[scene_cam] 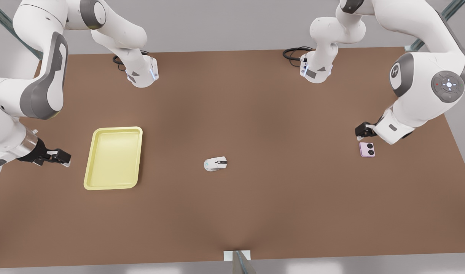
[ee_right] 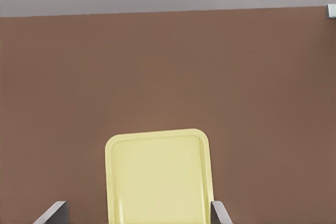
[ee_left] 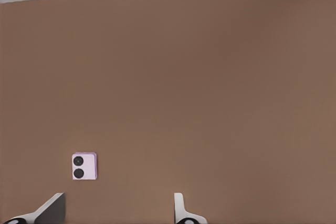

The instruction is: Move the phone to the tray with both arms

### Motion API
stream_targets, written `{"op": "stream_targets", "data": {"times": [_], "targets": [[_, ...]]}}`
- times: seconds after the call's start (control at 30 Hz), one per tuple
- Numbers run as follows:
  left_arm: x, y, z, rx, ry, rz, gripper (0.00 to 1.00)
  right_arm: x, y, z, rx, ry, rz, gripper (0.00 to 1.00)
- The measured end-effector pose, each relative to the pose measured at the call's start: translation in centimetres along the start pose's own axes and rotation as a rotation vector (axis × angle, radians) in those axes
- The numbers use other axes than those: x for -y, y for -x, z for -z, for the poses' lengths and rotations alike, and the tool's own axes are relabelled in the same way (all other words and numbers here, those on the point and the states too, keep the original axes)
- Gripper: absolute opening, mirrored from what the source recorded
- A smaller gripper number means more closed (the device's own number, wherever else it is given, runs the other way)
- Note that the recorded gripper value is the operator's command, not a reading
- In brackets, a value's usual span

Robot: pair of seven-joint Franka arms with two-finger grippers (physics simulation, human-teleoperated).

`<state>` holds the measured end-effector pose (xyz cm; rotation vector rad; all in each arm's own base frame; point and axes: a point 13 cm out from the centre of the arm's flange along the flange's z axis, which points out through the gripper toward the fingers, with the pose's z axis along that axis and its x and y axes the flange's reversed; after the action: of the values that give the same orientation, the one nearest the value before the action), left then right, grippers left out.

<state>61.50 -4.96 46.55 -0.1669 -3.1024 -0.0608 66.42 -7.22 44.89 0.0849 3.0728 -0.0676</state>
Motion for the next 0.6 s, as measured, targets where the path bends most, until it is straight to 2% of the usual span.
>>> {"op": "stream_targets", "data": {"times": [0.13, 0.3, 0.47, 0.6], "targets": [[-2.2, 0.9, -3.3, -0.041, 0.006, 0.027, 1.00, -0.3, 0.1, 0.0, 0.003, -0.001, 0.009, 1.00], [-12.5, -3.6, -17.3, -0.196, -0.054, 0.147, 1.00, -0.3, 0.2, 0.0, 0.006, -0.002, 0.011, 1.00], [-14.6, -7.5, -27.5, -0.173, -0.142, 0.126, 1.00, -0.4, 0.2, 0.0, 0.007, -0.002, 0.014, 1.00], [-15.5, -8.2, -32.1, -0.077, -0.148, 0.063, 1.00, -0.4, 0.2, 0.0, 0.007, -0.002, 0.015, 1.00]]}}
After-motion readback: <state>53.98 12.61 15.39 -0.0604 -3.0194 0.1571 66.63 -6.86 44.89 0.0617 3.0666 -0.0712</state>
